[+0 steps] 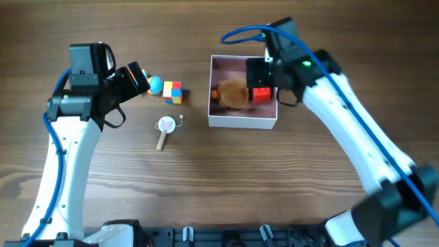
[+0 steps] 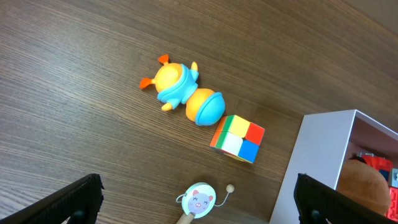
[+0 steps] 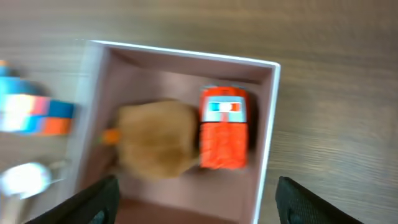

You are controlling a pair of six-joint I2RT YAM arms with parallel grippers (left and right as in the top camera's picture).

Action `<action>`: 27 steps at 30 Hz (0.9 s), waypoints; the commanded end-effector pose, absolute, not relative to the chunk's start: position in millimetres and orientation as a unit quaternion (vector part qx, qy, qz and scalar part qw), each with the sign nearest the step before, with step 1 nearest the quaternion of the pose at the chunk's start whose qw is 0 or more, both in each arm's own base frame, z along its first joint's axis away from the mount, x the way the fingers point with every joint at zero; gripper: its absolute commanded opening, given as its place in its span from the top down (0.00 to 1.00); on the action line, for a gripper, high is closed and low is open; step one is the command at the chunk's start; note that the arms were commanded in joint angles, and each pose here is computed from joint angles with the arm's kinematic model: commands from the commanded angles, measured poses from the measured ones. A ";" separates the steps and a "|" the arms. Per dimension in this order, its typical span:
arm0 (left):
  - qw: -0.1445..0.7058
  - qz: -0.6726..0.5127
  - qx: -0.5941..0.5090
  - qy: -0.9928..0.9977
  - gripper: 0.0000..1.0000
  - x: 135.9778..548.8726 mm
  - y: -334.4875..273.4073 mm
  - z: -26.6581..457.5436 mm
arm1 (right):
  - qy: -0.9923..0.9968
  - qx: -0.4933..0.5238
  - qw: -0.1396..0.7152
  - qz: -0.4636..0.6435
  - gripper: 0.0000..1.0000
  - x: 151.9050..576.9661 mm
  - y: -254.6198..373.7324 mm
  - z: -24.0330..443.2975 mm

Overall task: Pack container
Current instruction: 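Lift the truck into the box beside the bear and release, then raise the right gripper out of the box and hold it aside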

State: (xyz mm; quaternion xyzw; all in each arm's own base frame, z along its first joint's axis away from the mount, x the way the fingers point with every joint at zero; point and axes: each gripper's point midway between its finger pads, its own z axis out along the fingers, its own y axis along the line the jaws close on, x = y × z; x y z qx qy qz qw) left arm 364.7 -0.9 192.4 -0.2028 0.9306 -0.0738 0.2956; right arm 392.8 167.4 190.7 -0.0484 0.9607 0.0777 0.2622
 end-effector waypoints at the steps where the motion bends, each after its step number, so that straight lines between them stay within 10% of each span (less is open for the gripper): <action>1: 0.304 -0.078 -0.195 0.929 0.00 367.8 -0.9 199.7 | 0.946 -0.095 0.253 0.178 0.22 364.0 202.1 223.5; 13: 0.304 -0.078 -0.195 0.929 0.00 367.8 -0.9 199.7 | 0.958 -0.105 0.233 0.127 0.18 351.4 243.2 186.7; 27: 0.283 -0.143 -0.178 0.932 0.00 364.1 -24.9 199.7 | 0.941 0.126 0.312 0.039 0.00 350.7 31.0 270.5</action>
